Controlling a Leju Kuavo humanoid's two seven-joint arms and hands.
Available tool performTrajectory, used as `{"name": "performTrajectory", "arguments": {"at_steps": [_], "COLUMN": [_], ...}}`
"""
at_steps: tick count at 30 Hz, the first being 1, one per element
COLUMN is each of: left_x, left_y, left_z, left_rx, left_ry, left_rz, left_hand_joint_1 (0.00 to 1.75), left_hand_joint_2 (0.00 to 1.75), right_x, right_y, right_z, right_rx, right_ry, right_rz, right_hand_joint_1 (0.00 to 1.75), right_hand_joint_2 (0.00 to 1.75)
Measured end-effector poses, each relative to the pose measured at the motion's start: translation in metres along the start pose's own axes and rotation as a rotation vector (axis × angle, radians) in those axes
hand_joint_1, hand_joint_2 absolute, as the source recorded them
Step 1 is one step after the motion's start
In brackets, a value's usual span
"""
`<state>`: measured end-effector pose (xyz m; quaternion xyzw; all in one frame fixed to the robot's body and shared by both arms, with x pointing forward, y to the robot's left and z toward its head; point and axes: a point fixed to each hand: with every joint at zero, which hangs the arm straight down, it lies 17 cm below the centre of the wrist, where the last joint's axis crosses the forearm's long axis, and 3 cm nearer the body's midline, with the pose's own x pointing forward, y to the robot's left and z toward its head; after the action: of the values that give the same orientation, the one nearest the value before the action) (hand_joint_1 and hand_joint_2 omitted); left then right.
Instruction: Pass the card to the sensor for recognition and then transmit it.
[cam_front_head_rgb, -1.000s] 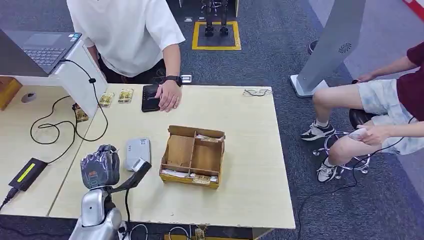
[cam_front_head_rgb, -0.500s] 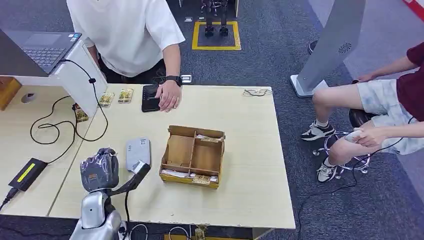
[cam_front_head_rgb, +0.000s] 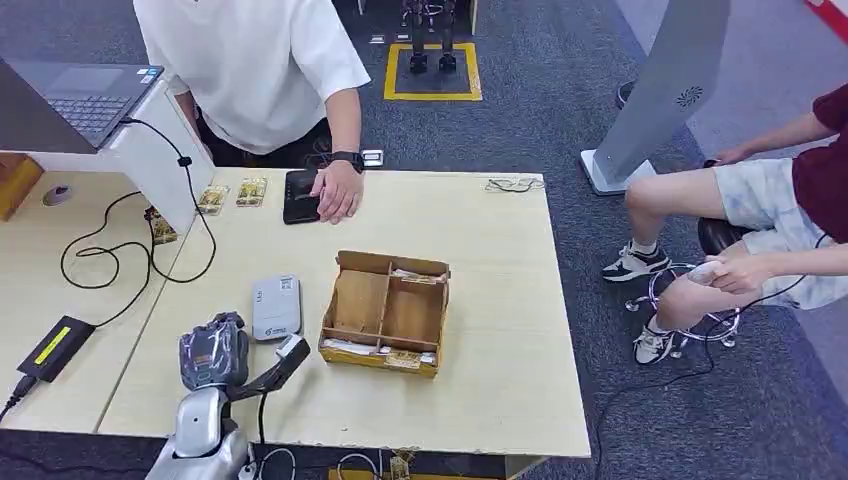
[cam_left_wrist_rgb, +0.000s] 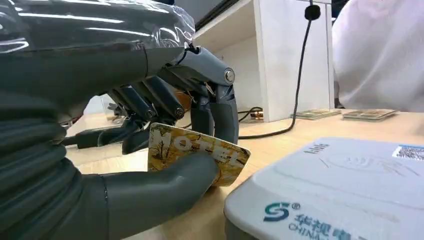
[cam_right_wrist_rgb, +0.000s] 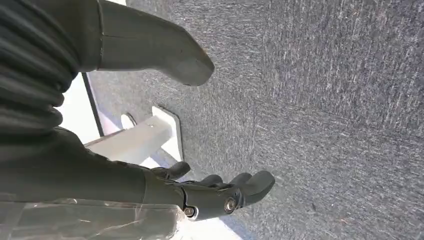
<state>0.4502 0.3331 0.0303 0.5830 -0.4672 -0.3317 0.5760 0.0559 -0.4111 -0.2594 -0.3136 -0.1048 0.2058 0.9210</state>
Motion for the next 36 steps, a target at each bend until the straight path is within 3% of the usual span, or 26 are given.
{"name": "performTrajectory", "arguments": {"at_steps": [21, 25, 29, 33, 36], "left_x": [0.003, 0.013, 0.048, 0.053, 0.068], "left_y": [0.0, 0.02, 0.059, 0.087, 0.114], "left_z": [0.001, 0.001, 0.005, 0.002, 0.004], "left_rx": [0.003, 0.092, 0.188, 0.254, 0.321], "left_ry": [-0.006, -0.06, -0.218, -0.216, -0.288], "left_rz": [0.016, 0.069, 0.13, 0.173, 0.205], "left_hand_joint_1": [1.75, 1.75, 1.75, 1.75, 1.75], "left_hand_joint_2": [1.75, 1.75, 1.75, 1.75, 1.75], "right_x": [0.0, 0.001, 0.001, 0.0, 0.001], "right_y": [-0.003, -0.004, -0.004, -0.003, -0.002], "right_z": [-0.001, -0.001, -0.001, 0.0, 0.0], "right_rx": [-0.008, -0.011, -0.013, -0.013, -0.011], "right_ry": [0.002, -0.005, -0.012, -0.013, -0.021], "right_rz": [0.001, 0.001, 0.003, 0.003, 0.004], "right_hand_joint_1": [0.0, 0.0, 0.0, 0.0, 0.0], "right_hand_joint_2": [1.75, 1.75, 1.75, 1.75, 1.75]}}
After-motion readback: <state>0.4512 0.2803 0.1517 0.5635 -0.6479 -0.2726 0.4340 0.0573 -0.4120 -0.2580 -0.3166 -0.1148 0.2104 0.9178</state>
